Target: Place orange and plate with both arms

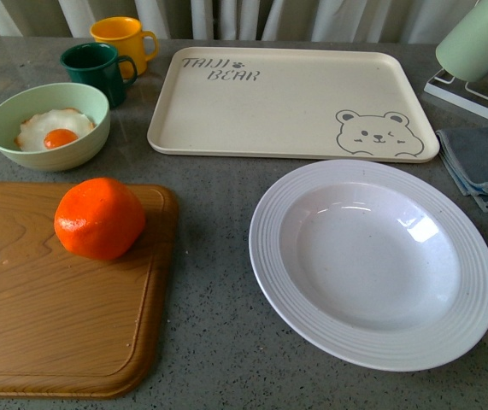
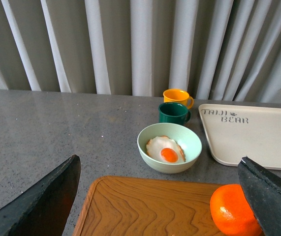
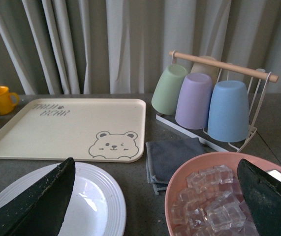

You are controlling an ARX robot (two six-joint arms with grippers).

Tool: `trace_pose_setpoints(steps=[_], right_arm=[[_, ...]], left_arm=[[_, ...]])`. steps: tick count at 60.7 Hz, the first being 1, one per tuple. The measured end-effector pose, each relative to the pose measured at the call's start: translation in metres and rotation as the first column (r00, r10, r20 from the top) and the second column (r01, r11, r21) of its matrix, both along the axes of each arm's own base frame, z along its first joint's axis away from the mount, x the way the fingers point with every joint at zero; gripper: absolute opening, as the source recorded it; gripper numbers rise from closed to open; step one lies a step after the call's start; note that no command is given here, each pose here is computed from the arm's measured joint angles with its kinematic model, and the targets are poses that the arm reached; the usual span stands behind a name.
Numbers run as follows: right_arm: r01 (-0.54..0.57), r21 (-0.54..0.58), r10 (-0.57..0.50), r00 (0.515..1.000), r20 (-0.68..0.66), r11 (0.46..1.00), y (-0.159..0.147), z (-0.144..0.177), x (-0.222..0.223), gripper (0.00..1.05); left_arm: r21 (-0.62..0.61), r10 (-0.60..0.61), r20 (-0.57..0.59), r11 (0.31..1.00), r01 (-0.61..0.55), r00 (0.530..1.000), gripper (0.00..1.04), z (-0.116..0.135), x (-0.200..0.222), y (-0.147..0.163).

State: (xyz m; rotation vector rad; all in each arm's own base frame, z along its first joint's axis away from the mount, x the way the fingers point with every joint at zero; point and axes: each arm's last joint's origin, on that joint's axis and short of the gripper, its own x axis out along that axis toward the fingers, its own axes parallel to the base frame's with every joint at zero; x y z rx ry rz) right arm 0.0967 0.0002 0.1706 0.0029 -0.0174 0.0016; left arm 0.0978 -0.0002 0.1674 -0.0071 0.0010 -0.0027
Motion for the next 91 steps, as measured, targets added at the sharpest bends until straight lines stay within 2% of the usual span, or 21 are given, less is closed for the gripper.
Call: trace_pose_setpoints(steps=[38,40,41,42,44,49,55,69,79,91], right_arm=[[0.0,0.0,0.0,1.0,0.0,1.0,0.0,0.0,0.0,0.96],[0.0,0.0,0.0,1.0,0.0,1.0,0.0,0.0,0.0,0.96],[0.001,0.0,-0.001,1.0,0.0,1.0,0.0,0.0,0.0,0.96],[0.001,0.0,-0.001,1.0,0.0,1.0,0.0,0.0,0.0,0.96],[-0.002,0.0,0.002,1.0,0.0,1.0,0.0,0.0,0.0,0.96],[-0.001,0.0,0.001,1.0,0.0,1.0,0.0,0.0,0.0,0.96],[0.0,0.0,0.0,1.0,0.0,1.0,0.0,0.0,0.0,0.96],[0.0,0.0,0.0,1.0,0.0,1.0,0.0,0.0,0.0,0.96],[0.0,0.0,0.0,1.0,0.0,1.0,0.0,0.0,0.0,0.96],[0.0,0.0,0.0,1.0,0.0,1.0,0.0,0.0,0.0,0.96]], left_arm=[[0.0,-0.001,0.0,1.0,0.001,1.0,0.96,0.0,0.0,0.0],[-0.009,-0.027,-0.056,1.0,0.027,0.998,0.96,-0.001,0.0,0.0],[-0.031,-0.091,-0.12,0.996,0.088,0.989,0.96,-0.001,0.0,-0.001],[-0.038,-0.101,-0.148,0.995,0.097,0.984,0.96,-0.002,0.001,0.0],[-0.092,-0.188,-0.285,0.981,0.168,0.94,0.96,-0.001,0.003,-0.003],[-0.137,-0.251,-0.386,0.967,0.213,0.888,0.96,-0.005,0.015,-0.007],[-0.142,-0.284,-0.401,0.958,0.247,0.871,0.96,-0.008,0.034,-0.012],[-0.151,-0.327,-0.379,0.945,0.29,0.866,0.96,-0.014,0.091,-0.028],[-0.172,-0.382,-0.434,0.924,0.341,0.816,0.96,-0.037,0.127,-0.047],[-0.184,-0.416,-0.471,0.909,0.375,0.778,0.96,-0.053,0.14,-0.059]])
